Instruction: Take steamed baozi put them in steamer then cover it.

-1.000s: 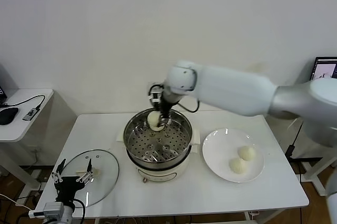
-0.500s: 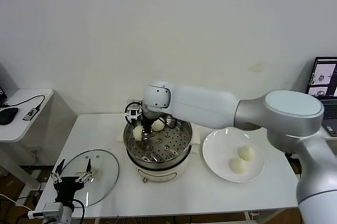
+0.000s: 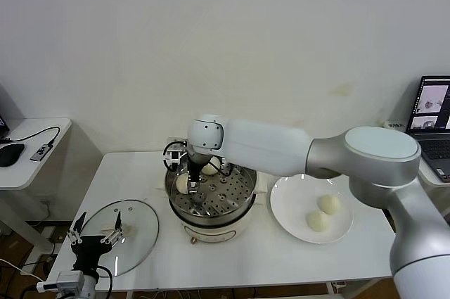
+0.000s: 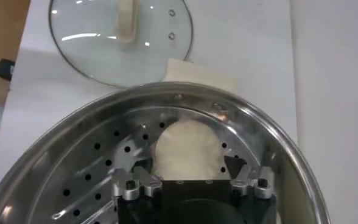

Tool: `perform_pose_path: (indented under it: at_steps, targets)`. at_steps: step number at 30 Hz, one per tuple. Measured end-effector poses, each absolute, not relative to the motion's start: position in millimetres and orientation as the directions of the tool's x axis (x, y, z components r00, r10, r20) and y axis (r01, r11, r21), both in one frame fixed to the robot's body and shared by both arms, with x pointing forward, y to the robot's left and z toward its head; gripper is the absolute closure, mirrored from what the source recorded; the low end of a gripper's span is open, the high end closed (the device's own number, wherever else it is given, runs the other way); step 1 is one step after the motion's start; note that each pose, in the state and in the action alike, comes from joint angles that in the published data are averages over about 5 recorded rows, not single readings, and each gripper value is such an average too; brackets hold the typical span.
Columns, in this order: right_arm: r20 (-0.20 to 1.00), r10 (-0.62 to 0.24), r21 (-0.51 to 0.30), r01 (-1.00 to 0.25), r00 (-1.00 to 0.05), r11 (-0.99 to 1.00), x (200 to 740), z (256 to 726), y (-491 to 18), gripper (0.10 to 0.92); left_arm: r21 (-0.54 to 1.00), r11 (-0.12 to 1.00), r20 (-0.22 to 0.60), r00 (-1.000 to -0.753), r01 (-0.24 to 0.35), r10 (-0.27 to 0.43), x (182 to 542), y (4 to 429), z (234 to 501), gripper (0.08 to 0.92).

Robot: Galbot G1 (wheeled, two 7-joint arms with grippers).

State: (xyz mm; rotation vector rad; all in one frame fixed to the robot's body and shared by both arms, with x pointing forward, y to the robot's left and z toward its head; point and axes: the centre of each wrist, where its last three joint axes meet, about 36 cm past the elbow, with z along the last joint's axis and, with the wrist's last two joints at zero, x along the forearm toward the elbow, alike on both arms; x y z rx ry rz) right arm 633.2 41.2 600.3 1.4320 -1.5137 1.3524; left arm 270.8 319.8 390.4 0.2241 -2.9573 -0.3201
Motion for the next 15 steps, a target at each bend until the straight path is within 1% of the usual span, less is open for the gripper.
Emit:
perform_pose_path:
  at_steps: [4, 7, 11, 15]
  targets:
    - [0.937, -0.288, -0.252, -0.954, -0.198, -0.165, 635, 623, 18, 0.200, 0.228, 0.965, 0.135, -0.977, -0.131, -0.164, 272, 321, 392, 0.177]
    - [0.941, -0.276, -0.255, -0.946, -0.195, -0.200, 636, 641, -10, 0.199, 0.229, 0.964, 0.133, -0.977, -0.132, -0.165, 273, 323, 393, 0.177]
    - [0.946, -0.263, -0.251, -0.939, -0.187, -0.236, 636, 659, -58, 0.200, 0.228, 0.965, 0.136, -0.977, -0.132, -0.165, 272, 322, 393, 0.177]
    - [0.951, -0.255, -0.244, -0.935, -0.177, -0.258, 631, 668, -118, 0.200, 0.229, 0.965, 0.140, -0.977, -0.127, -0.162, 271, 321, 393, 0.177]
